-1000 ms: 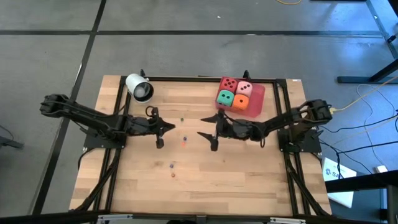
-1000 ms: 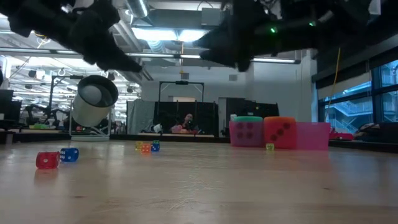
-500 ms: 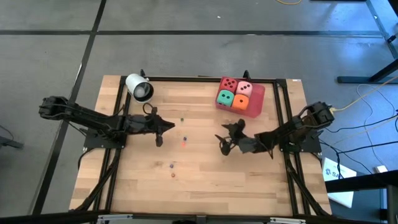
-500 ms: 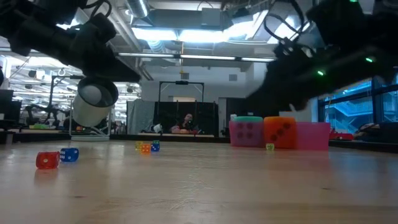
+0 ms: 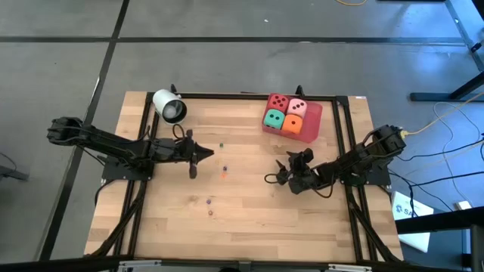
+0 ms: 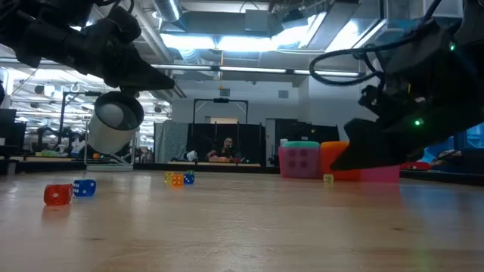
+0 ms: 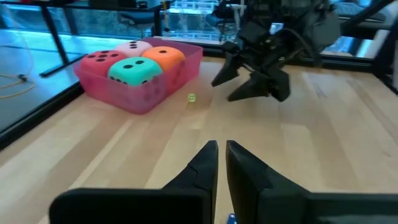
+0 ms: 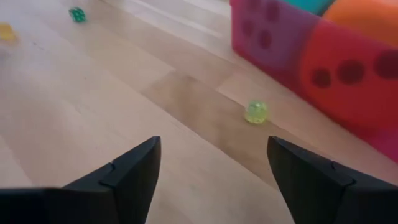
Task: Pick & Place Dice
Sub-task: Put the small light green dice into the red bin
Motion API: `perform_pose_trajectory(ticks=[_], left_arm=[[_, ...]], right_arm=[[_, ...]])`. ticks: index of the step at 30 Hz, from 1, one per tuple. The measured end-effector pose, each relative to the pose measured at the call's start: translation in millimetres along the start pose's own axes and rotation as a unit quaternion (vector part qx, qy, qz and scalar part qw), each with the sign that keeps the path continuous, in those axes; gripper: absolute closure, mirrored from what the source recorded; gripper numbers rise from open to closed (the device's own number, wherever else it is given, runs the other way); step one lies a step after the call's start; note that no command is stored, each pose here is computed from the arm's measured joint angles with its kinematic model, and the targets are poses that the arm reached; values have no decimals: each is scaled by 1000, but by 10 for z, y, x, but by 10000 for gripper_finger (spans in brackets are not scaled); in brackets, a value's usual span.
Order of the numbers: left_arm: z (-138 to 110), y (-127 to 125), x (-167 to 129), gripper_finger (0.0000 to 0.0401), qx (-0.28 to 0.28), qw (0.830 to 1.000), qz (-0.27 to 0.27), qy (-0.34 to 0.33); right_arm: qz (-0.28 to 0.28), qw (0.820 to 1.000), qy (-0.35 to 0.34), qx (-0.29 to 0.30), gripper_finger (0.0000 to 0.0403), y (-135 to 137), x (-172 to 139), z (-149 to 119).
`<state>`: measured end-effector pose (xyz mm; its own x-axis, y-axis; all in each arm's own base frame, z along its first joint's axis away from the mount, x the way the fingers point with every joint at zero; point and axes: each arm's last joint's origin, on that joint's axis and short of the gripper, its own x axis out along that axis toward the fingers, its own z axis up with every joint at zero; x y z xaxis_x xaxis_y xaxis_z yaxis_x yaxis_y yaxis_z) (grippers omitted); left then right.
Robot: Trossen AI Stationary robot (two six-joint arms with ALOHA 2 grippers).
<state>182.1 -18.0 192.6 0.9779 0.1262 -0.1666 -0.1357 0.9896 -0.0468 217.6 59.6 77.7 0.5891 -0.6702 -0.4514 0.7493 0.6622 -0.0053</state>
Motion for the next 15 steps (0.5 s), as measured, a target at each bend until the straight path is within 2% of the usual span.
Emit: perform_pose_trajectory(ticks=[15], left_arm=[[-1, -13, 0, 374, -4, 1000, -20, 1]], right_arm=[[-52, 998, 30, 2, 126, -162, 239, 54]])
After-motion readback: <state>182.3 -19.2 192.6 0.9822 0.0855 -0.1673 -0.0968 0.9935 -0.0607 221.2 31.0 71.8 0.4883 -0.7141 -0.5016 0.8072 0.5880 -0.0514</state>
